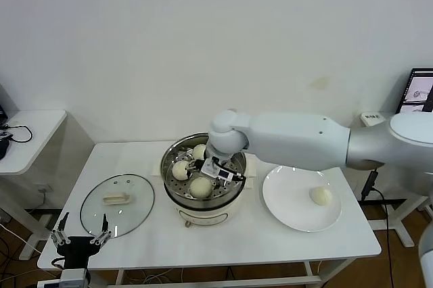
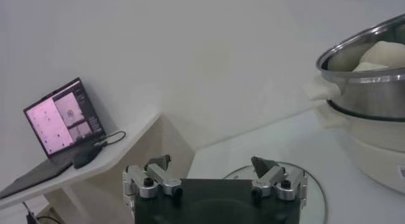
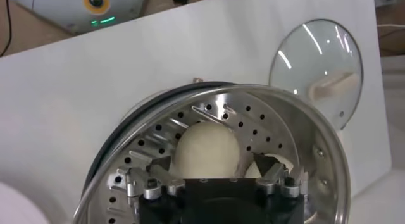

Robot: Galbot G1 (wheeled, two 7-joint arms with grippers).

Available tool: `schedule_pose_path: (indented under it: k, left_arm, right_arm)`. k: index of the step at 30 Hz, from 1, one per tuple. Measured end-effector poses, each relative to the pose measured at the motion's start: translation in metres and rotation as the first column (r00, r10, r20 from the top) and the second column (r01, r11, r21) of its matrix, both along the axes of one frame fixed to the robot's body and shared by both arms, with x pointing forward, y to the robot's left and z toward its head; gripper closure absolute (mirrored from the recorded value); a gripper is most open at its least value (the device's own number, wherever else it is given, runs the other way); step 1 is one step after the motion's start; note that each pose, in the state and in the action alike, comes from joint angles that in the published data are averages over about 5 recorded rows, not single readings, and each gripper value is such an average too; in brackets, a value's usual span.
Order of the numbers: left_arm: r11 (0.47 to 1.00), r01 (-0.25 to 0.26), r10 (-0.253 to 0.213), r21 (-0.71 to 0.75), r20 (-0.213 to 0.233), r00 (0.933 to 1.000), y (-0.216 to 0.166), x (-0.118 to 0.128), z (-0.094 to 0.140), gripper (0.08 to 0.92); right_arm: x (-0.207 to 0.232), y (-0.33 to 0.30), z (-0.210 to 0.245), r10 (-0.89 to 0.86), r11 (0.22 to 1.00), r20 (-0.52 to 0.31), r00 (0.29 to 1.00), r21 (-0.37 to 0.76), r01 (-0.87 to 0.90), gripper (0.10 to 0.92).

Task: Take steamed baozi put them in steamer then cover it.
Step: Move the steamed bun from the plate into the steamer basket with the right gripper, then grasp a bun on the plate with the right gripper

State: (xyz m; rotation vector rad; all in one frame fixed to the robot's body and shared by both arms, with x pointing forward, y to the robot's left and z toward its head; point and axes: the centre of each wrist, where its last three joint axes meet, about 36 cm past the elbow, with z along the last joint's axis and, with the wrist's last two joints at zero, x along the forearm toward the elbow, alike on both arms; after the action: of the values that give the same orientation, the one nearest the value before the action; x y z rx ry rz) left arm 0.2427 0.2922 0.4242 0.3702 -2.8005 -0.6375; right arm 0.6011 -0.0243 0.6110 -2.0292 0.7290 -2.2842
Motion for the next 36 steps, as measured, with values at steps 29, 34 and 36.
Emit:
schedule_pose_path:
  k: [29,34,36]
  left_arm:
    - [0.999,0.051,-0.052,0.012,0.005,0.9987,-0.002,0.012,-0.001,0.177]
    - [0.998,0.055,-0.055,0.014,0.0,0.9985,-0.001,0.012,-0.002,0.177]
    - [0.998,0.055,-0.055,0.016,-0.003,0.9985,-0.001,0.011,-0.003,0.177]
  right_arm:
    - [0.015,-0.261,0.031,-0.746,0.662,-0.062,0.663,0.041,0.749,0.199]
    - [0.013,-0.304,0.003,-0.811,0.581,-0.076,0.58,0.014,0.814,0.2]
    - [0.012,-0.317,-0.01,-0.829,0.554,-0.081,0.553,0.001,0.832,0.2]
